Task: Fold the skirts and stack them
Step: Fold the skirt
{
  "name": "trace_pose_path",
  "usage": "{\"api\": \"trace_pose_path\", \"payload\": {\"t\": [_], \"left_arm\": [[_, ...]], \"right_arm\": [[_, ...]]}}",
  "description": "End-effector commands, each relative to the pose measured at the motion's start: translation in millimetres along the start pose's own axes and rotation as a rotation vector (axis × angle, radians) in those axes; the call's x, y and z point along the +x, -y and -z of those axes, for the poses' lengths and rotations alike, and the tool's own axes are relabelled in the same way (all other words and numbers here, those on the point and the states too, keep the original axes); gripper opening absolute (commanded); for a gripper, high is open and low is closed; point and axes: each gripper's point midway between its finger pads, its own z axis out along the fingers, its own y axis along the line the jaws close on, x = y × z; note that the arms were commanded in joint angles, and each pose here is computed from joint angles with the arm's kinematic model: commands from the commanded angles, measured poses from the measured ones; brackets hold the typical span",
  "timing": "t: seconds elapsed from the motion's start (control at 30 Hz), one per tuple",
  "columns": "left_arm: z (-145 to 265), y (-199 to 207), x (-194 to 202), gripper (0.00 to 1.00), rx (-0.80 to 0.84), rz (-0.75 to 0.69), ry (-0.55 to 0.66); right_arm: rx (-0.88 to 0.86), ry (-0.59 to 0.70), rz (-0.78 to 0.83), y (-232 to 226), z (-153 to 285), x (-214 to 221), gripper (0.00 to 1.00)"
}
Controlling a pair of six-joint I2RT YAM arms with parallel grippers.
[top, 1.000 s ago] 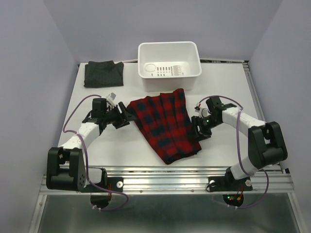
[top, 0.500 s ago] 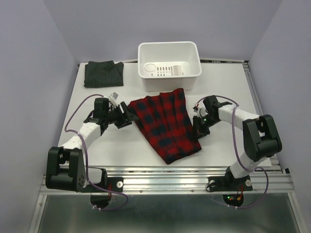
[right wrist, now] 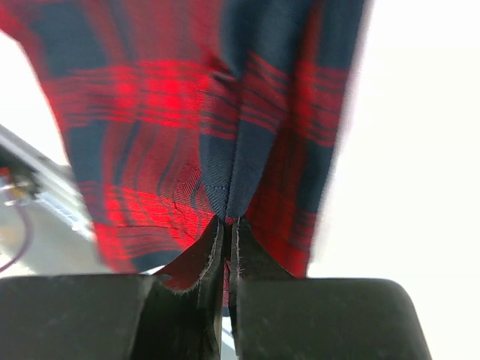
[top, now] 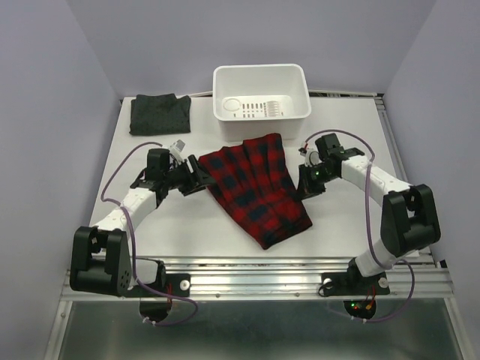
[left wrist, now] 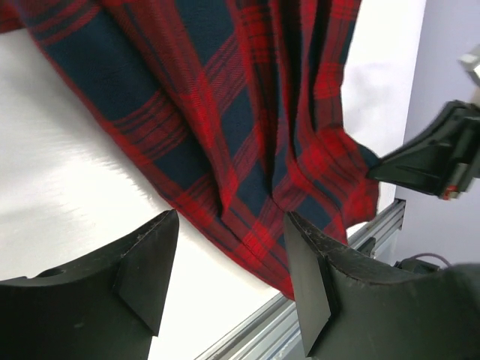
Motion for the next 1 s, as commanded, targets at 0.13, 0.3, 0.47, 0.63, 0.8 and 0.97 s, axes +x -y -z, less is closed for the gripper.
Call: {"api": "trace_pose_path", "payload": {"t": [0.13,0.3,0.47,0.63,0.8,0.97], "left_arm": [[15,74,-21,0.68,0.151,-0.282,0.079],[0,106,-15,0.56,0.182,-0.342,0.056],[-40,105,6,0.52,0.186,-0.27,-0.029],[-74,75,22,0.52,0.124,-0.231,-0.109],[-106,34,23,0.32,-0.027,-0.193,-0.144],[-120,5,19,0.2,-0.112,-0.199,-0.169]], "right_arm": [[0.119,-0.136,-0.055,51,-47,38,0.01],[0.165,-0.152,-0.098,67,-63,40,0.01],[0.186,-0.16,-0.167,73,-71,50,0.01],[0.171,-0.137,-0.174,69,-70,47,0.01],[0.048,0.0,-0.159,29,-43,19,0.01],[0.124,0.101,-0.133,29,-18,10,0.01]]}}
